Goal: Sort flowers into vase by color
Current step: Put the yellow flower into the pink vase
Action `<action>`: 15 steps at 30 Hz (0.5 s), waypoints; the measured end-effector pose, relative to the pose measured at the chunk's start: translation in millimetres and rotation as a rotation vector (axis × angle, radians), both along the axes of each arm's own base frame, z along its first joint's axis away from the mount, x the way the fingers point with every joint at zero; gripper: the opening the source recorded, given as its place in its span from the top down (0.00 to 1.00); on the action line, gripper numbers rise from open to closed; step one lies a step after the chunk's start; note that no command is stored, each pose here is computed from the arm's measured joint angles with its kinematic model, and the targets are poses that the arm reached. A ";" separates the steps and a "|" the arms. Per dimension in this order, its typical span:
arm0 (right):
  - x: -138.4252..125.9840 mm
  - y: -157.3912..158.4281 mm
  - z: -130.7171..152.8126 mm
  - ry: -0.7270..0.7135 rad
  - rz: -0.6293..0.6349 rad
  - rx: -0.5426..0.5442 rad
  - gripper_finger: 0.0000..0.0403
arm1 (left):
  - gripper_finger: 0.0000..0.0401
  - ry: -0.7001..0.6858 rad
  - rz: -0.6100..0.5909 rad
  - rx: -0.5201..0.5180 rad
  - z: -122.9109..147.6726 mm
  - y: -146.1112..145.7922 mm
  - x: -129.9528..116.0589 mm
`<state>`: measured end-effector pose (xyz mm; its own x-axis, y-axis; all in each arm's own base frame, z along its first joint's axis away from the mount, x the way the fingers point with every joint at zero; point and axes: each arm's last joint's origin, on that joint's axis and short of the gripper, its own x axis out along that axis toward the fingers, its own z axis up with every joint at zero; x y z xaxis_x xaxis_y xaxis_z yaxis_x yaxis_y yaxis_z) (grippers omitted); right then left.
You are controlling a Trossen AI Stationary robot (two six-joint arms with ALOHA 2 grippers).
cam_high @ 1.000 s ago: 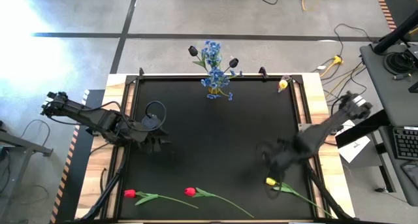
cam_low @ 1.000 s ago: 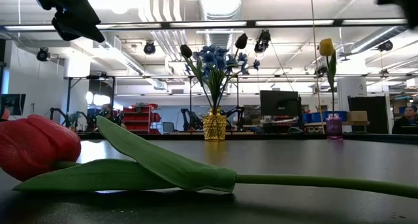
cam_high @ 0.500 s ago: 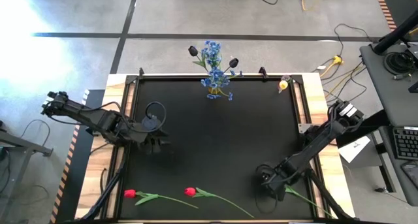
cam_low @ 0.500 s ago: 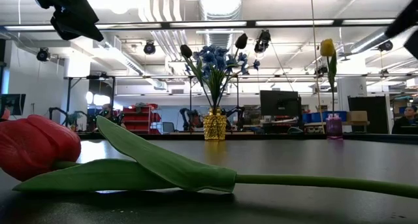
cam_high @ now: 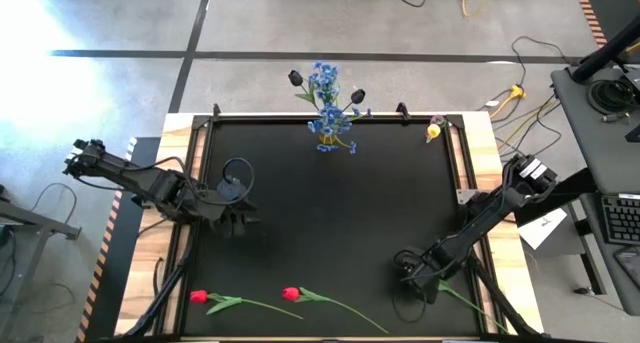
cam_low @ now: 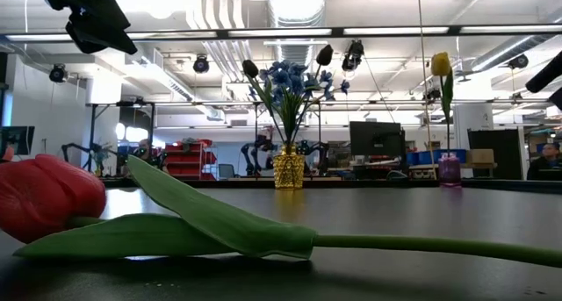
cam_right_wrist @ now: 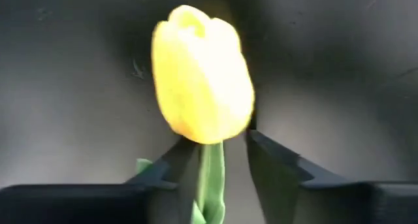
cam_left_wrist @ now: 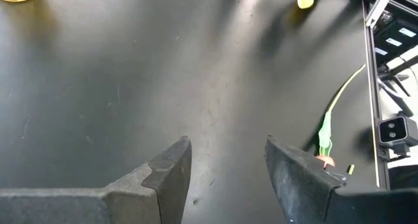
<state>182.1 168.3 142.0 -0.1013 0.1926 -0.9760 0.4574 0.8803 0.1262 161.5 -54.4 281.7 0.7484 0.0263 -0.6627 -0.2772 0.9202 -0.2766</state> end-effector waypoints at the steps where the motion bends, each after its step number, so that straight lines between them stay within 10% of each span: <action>1: 0.7 -0.5 -0.1 -0.002 -0.003 0.001 0.78 | 0.55 0.000 -0.001 0.000 0.0 -0.1 0.0; 5: 12.0 -4.0 9.9 -0.070 -0.023 0.019 0.95 | 0.55 0.000 -0.001 0.000 0.0 -0.2 -0.1; 15: 59.1 -85.5 114.9 -0.651 -0.185 -0.241 0.97 | 0.55 -0.063 0.032 0.022 2.5 -1.5 7.2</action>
<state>241.3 82.7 256.9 0.5291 -0.0780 -0.8450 0.4999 0.8333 0.2361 168.7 -55.9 284.2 0.7870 0.0649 -0.6135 -0.2895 0.9170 -0.2744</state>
